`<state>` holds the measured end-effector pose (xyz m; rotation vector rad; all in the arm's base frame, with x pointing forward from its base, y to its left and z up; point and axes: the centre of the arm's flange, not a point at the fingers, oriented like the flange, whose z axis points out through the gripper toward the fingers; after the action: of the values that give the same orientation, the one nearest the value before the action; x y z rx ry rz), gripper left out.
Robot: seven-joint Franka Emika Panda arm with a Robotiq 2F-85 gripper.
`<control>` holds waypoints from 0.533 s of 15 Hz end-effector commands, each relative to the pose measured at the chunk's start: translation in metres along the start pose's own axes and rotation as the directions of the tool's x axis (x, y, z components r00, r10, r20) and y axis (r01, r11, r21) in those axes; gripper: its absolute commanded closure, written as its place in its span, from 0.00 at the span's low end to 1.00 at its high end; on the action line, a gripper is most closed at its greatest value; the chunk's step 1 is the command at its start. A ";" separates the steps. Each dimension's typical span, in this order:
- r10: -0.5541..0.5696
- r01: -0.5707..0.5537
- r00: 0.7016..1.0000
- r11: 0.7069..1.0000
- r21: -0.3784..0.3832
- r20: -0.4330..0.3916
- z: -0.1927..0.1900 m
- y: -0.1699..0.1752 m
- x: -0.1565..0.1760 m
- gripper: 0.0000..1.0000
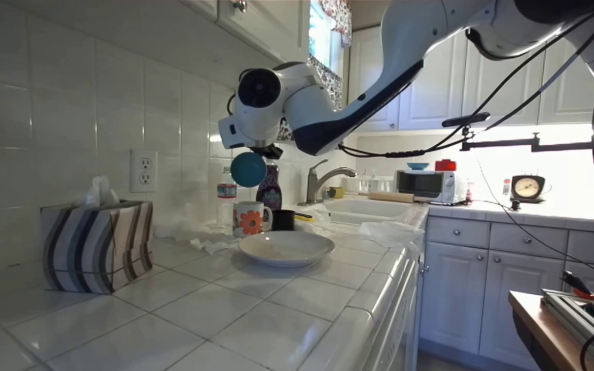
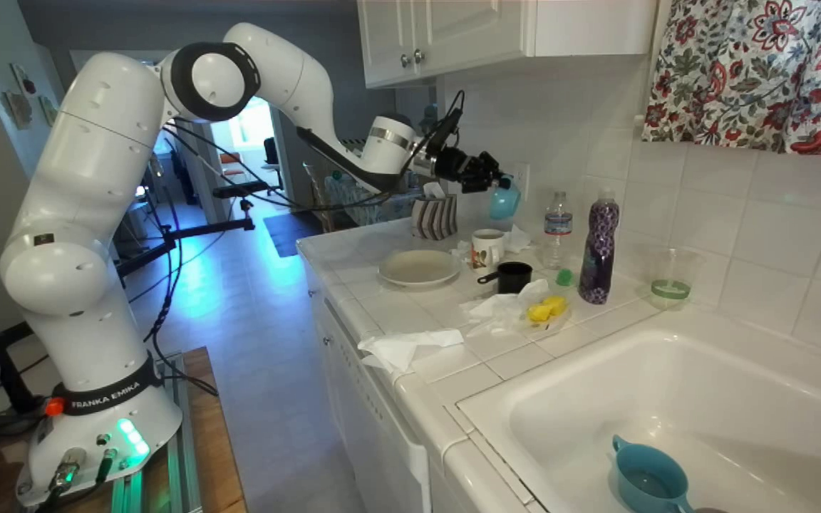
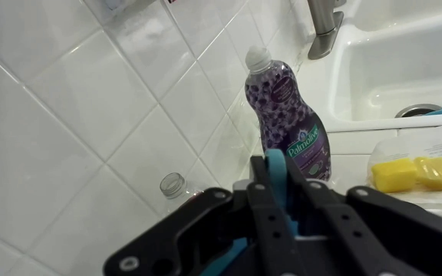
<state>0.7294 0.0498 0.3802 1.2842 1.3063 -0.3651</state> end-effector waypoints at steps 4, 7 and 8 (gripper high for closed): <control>-0.074 0.075 0.994 0.997 -0.017 0.079 0.000 0.015 0.006 0.97; -0.101 0.103 0.990 0.995 -0.015 0.100 0.000 0.018 0.009 0.97; -0.110 0.112 0.988 0.994 -0.013 0.108 0.000 0.019 0.010 0.97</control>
<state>0.7347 0.0555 0.3781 1.2200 1.3054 -0.4443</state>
